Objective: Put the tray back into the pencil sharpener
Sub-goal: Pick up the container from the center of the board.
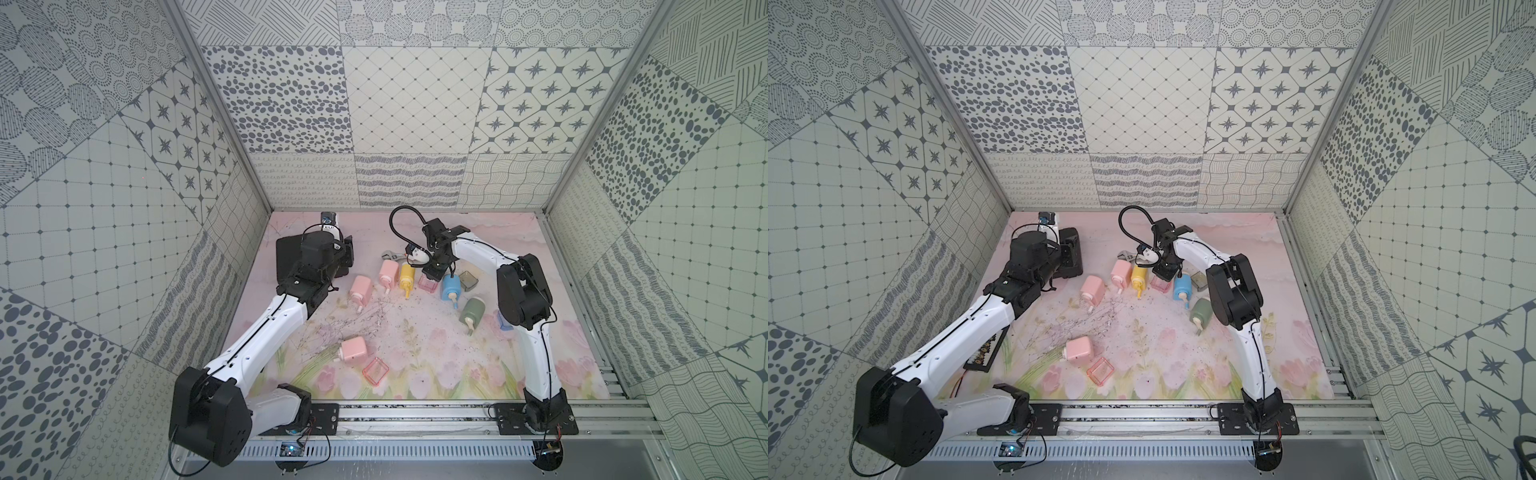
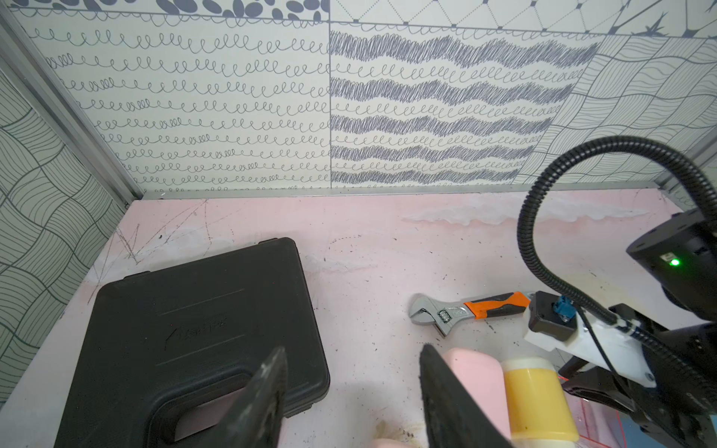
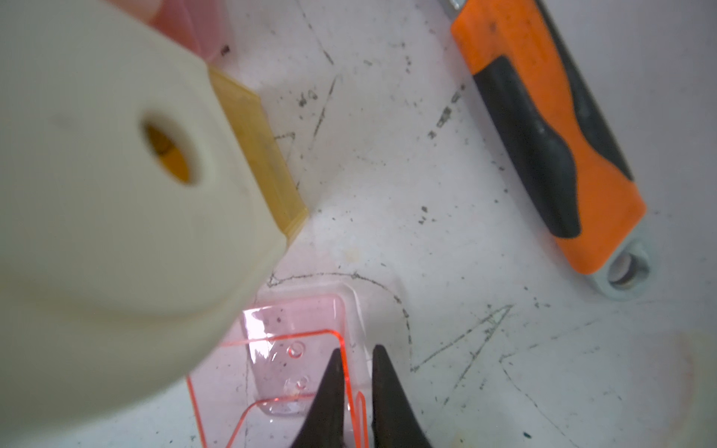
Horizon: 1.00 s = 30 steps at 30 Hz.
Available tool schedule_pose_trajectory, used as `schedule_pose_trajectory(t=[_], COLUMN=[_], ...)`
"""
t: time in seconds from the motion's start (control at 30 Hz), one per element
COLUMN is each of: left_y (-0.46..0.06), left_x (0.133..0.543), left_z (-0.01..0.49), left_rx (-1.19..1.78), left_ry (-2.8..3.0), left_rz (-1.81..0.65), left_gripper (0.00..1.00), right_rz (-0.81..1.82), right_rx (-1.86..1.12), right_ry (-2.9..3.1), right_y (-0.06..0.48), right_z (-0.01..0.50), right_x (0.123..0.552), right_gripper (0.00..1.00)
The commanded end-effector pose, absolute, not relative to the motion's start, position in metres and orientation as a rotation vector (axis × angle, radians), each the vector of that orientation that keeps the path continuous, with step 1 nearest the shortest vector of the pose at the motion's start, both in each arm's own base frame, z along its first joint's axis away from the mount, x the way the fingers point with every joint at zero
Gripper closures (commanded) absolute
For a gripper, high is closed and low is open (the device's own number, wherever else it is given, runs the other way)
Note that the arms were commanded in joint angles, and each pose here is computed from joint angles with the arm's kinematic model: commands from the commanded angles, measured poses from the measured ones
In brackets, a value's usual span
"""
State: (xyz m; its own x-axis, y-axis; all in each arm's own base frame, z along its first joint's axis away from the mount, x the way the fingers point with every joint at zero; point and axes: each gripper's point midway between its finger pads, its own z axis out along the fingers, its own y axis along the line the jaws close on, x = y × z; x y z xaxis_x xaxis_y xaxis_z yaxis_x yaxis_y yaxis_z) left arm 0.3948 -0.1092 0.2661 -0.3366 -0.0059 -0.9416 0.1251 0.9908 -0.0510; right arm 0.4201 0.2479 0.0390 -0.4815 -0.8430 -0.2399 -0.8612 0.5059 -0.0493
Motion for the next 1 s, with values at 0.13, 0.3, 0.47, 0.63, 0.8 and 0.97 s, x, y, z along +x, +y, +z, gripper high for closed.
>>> schedule_pose_trajectory(t=[0.13, 0.3, 0.47, 0.63, 0.8, 0.97], left_y=[-0.107, -0.108, -0.098, -0.099, -0.095, -0.096], left_x=[0.391, 0.384, 0.376, 0.362, 0.350, 0.343], left_z=[0.285, 0.290, 0.281, 0.265, 0.269, 0.259], left_rx=[0.097, 0.102, -0.001, -0.008, -0.006, 0.006], left_ry=[1.866, 1.872, 1.930, 2.003, 1.996, 2.010], left_rz=[-0.145, -0.167, -0.180, -0.221, -0.223, -0.244], left_gripper=[0.45, 0.46, 0.44, 0.44, 0.44, 0.44], right_rz=[0.113, 0.114, 0.110, 0.143, 0.201, 0.206], right_rx=[-1.460, -1.422, -1.289, -1.207, -1.166, -1.346], right_ry=[2.479, 2.442, 2.441, 2.421, 2.354, 2.243], right_y=[0.255, 0.257, 0.251, 0.247, 0.259, 0.288], right_z=[0.044, 0.060, 0.098, 0.140, 0.182, 0.170], right_x=[0.424, 0.427, 0.426, 0.407, 0.372, 0.297], right_gripper=[0.92, 1.00, 1.00, 1.00, 1.00, 1.00])
